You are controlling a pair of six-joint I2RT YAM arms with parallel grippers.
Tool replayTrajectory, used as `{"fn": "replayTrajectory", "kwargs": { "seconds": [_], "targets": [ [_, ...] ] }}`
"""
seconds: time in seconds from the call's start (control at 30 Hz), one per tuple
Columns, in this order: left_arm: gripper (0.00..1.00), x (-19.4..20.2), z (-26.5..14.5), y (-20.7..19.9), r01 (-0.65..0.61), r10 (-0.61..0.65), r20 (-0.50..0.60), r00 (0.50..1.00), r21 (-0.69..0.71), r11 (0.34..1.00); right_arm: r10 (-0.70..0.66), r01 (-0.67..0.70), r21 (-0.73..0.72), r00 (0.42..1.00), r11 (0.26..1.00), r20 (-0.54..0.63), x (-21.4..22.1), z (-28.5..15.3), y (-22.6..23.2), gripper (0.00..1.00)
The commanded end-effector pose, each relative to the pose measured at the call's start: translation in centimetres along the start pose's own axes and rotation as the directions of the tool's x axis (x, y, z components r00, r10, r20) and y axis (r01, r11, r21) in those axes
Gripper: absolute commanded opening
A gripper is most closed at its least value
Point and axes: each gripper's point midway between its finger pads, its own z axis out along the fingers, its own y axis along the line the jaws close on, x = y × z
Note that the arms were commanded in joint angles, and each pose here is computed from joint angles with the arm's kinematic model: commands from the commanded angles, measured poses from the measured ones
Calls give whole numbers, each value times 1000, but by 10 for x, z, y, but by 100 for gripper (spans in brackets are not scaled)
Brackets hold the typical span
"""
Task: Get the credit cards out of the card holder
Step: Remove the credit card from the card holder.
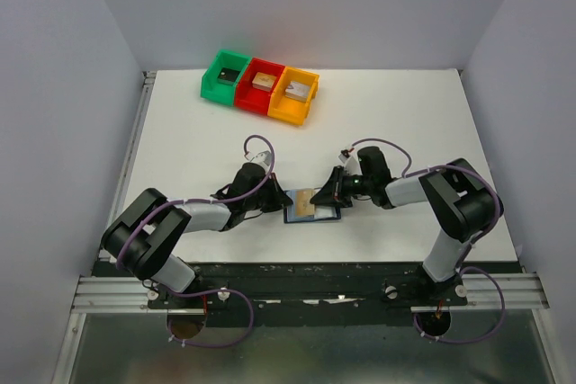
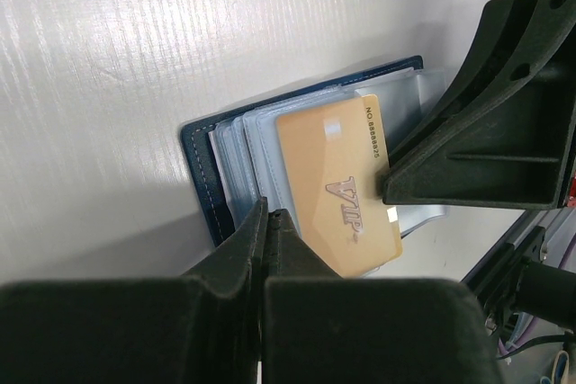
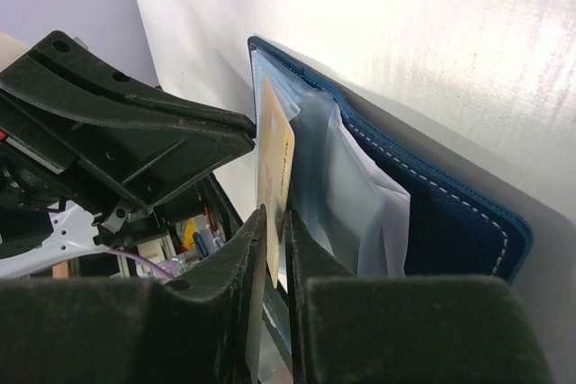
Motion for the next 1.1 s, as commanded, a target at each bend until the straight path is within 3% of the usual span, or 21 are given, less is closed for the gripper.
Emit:
{"fn": "replayTrajectory", "kwargs": {
  "seconds": [0.0,0.43,0.7,1.07],
  "targets": [
    [0,27,-6,36,4,-13,-66,998,-130,992,-16,16,6,1000,1000,26,-3,-6,0,20],
    [0,28,-5,35,0,-9,-69,998,-125,992,-18,18,-3,999,1000,28,-4,-7,1,9],
    [0,24,2,22,-6,0,-80,997,-67,998,-3,3,-55,1000,999,6,-4,-3,7,33],
    [0,23,8,10,-18,17,-83,996,-10,1000,36,-37,-73,999,997,-9,-7,5,4,37]
  ]
}}
